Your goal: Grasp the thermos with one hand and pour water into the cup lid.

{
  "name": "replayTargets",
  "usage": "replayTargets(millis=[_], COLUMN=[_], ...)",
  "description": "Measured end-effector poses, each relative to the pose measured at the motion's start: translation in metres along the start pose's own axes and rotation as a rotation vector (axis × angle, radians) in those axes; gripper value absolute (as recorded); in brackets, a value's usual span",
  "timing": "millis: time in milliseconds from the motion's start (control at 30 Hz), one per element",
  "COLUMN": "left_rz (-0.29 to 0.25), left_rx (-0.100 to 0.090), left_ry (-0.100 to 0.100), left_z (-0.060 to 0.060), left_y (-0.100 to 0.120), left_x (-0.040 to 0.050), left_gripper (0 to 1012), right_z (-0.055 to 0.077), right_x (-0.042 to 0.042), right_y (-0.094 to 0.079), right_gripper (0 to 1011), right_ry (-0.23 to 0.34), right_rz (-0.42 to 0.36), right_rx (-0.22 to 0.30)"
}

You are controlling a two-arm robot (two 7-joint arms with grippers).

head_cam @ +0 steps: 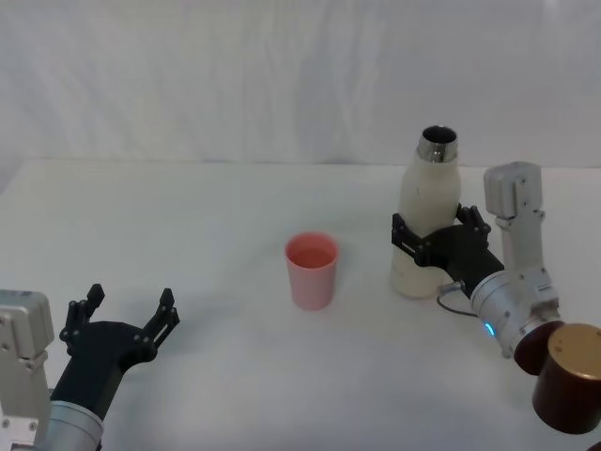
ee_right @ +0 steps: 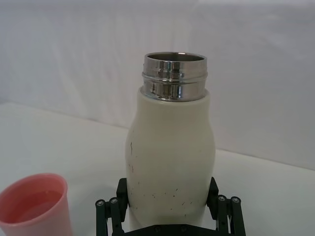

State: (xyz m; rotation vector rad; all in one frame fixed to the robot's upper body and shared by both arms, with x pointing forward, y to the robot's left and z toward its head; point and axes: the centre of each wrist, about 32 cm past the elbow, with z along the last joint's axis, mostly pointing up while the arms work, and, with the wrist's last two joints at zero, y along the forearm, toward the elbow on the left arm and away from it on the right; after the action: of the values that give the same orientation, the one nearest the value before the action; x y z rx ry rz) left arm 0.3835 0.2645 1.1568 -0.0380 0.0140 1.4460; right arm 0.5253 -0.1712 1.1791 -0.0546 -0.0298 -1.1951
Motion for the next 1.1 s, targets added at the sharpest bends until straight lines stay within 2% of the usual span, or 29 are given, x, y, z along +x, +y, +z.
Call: replayTargets(millis=[233,533,767,1067,1100], left_rz=[0.0,0.0,0.0,0.0,0.0], left_rx=[0.0,0.0,0.0,0.0,0.0], left_ry=[0.0,0.0,0.0,0.0,0.0], left_z=[0.0,0.0,0.0,0.0,0.0], left_y=[0.0,0.0,0.0,0.0,0.0], left_x=[0.0,0.0,0.0,0.0,0.0], left_gripper=[1001,1001,1001,1001,1001], right_z=[0.007,0.021,0.028,0.034,0.034], right_x=[0.0009,0.0079,0.0142,0.0158,0.0158], right_y=[-0.004,-0.012,-0.019,-0.023,-0.023], right_gripper=[951,951,951,951,951], right_ry=[-0.01,-0.059,-0.123,-0.255,-0.255], right_rz=[-0.004,-0.017,-0.023,0.008,0.008], right_rx=[0.022,0.046,0.046,0.037,0.037])
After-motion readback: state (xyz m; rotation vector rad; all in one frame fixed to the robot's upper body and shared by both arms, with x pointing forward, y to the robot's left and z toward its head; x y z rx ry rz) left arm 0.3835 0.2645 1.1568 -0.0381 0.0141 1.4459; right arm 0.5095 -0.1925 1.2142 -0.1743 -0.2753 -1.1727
